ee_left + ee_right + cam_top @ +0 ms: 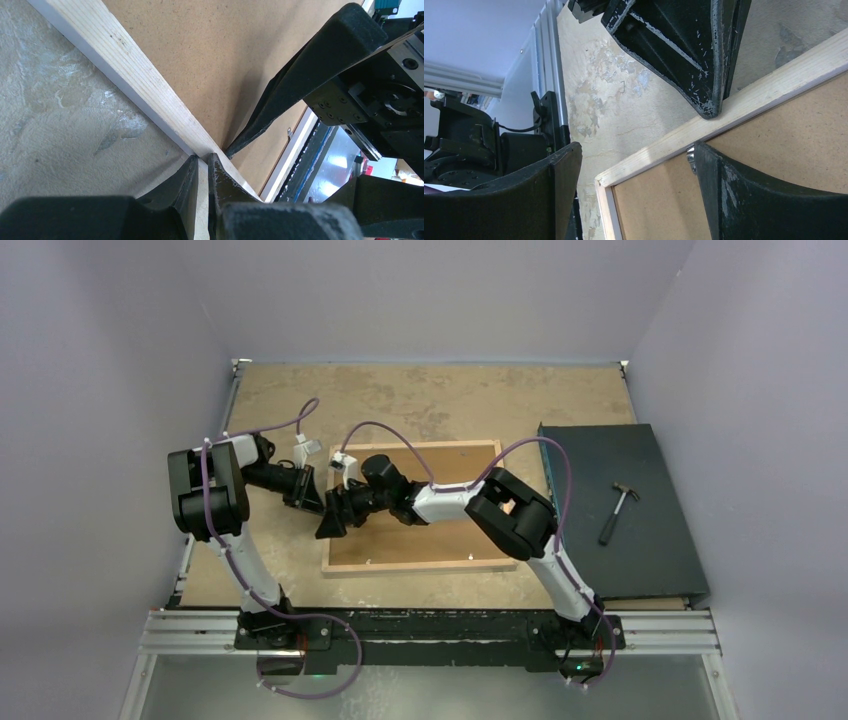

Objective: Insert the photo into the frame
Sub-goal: Install the photo frame at the center of the board.

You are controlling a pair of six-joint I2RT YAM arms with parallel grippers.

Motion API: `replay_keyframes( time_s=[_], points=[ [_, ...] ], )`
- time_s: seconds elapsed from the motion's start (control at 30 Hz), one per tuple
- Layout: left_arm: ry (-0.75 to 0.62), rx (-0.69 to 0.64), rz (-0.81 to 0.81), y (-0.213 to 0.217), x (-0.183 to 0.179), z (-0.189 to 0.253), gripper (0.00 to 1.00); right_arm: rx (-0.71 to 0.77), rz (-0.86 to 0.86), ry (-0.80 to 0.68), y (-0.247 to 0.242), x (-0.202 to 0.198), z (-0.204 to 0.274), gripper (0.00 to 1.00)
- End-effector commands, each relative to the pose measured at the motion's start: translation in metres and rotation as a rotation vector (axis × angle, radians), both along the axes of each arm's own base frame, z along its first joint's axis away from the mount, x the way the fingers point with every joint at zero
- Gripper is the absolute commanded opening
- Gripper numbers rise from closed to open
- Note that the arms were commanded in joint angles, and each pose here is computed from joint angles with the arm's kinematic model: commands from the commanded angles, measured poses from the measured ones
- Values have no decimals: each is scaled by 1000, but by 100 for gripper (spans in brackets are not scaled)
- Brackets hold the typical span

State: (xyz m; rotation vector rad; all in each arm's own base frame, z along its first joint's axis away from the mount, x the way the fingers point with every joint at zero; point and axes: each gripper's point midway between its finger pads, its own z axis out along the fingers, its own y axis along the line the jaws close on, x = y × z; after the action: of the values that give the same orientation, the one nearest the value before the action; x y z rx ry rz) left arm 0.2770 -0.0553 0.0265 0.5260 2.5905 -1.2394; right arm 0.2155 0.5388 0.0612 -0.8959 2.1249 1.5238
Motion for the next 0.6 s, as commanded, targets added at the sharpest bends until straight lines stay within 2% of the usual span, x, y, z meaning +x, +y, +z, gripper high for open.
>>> replay_keyframes(
  time_s=[0.0, 0.23, 0.4, 0.57],
  points=[
    [-109, 31, -50, 2, 12, -13, 0, -35, 95, 41, 5, -29, -13, 84],
    [-108, 32, -49, 2, 13, -12, 0, -26, 57, 17, 7, -19, 5, 88],
    [-123, 39, -51, 6, 16, -4, 0, 30, -49, -69, 0, 24, 57, 96],
    [-146, 63, -66, 15, 15, 1, 0, 18, -250, -119, -58, 78, 93, 99]
  ],
)
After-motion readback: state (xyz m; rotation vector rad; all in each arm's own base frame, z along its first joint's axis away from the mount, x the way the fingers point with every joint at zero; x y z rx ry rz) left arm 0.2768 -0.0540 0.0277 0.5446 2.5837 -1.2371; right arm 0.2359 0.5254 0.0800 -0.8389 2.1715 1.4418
